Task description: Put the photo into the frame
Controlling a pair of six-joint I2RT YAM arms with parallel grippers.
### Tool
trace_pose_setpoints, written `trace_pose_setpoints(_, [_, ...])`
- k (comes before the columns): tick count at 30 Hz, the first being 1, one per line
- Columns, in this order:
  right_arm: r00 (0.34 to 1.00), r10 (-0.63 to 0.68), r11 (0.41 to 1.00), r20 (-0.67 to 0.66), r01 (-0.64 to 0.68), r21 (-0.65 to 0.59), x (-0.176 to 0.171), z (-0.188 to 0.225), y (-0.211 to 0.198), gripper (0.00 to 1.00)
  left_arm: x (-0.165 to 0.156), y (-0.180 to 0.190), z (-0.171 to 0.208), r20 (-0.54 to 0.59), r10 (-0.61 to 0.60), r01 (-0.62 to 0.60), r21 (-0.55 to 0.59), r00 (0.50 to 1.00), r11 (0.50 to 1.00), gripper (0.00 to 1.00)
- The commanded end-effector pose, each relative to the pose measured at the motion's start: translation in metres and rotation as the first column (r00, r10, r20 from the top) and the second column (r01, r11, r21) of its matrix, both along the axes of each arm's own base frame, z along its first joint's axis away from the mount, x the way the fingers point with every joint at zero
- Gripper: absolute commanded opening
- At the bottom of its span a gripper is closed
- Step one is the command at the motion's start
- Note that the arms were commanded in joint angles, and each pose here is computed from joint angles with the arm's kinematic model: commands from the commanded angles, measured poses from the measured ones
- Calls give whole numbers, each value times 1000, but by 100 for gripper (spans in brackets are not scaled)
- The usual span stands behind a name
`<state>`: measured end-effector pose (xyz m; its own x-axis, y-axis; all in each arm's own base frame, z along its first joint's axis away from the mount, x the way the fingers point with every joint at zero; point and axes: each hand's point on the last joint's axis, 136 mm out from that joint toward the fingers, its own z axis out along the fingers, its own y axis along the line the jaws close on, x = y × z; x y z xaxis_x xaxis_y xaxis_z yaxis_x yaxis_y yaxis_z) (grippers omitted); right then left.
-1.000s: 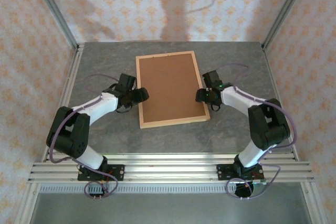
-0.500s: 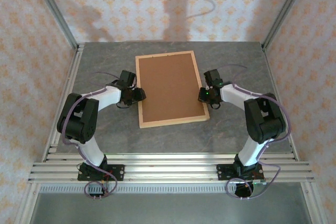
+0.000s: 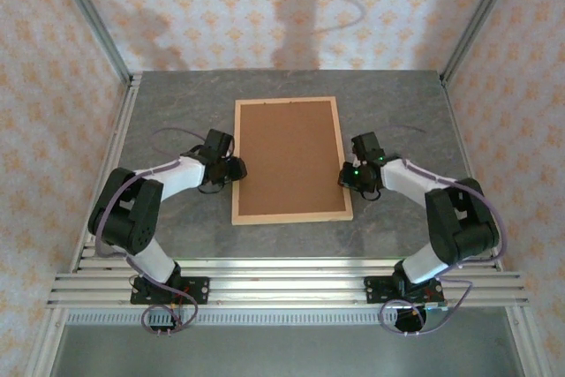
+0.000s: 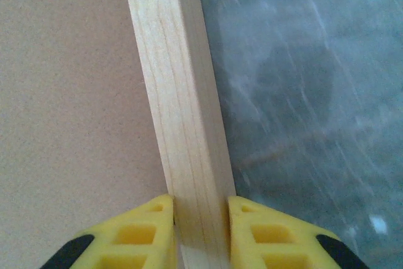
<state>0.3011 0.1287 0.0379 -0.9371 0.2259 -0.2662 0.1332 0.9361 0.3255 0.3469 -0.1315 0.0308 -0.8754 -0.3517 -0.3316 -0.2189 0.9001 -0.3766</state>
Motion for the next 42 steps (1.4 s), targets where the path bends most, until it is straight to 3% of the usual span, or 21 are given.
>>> trace_pose_setpoints(1, [1000, -8, 999, -27, 9, 36, -14, 16, 4, 30, -31, -5, -11, -94, -12, 12, -5, 996, 1000, 42])
trace_pose_setpoints(3, [1000, -3, 999, -12, 3, 33, -7, 26, 5, 34, -26, 1, -2, -72, -7, 10, 32, 997, 999, 47])
trace_pose_setpoints(8, [997, 34, 999, 71, -32, -30, 31, 56, 6, 39, -3, 15, 20, -34, 1, 3, 124, 999, 992, 75])
trace_pose_setpoints(11, [990, 59, 996, 131, -49, -75, 58, 70, 6, 41, 12, 20, 28, -4, 26, -25, 120, 1000, 992, 78])
trace_pose_setpoints(15, [988, 89, 991, 130, -74, -113, 92, 72, 5, 42, 24, 23, 26, 3, 14, -14, 124, 1000, 992, 74])
trace_pose_setpoints(19, [990, 102, 989, 94, -91, -114, 124, 64, 1, 42, 27, 22, 16, -20, -5, 8, 134, 1000, 991, 62])
trace_pose_setpoints(25, [996, 82, 991, 44, -77, -107, 158, 49, -11, 41, 22, 20, 5, -53, -31, 38, 134, 998, 990, 60])
trace_pose_setpoints(42, [994, 105, 979, -19, -107, -176, 198, 20, -17, 41, 6, 22, -19, -118, -33, 50, 141, 992, 989, 43])
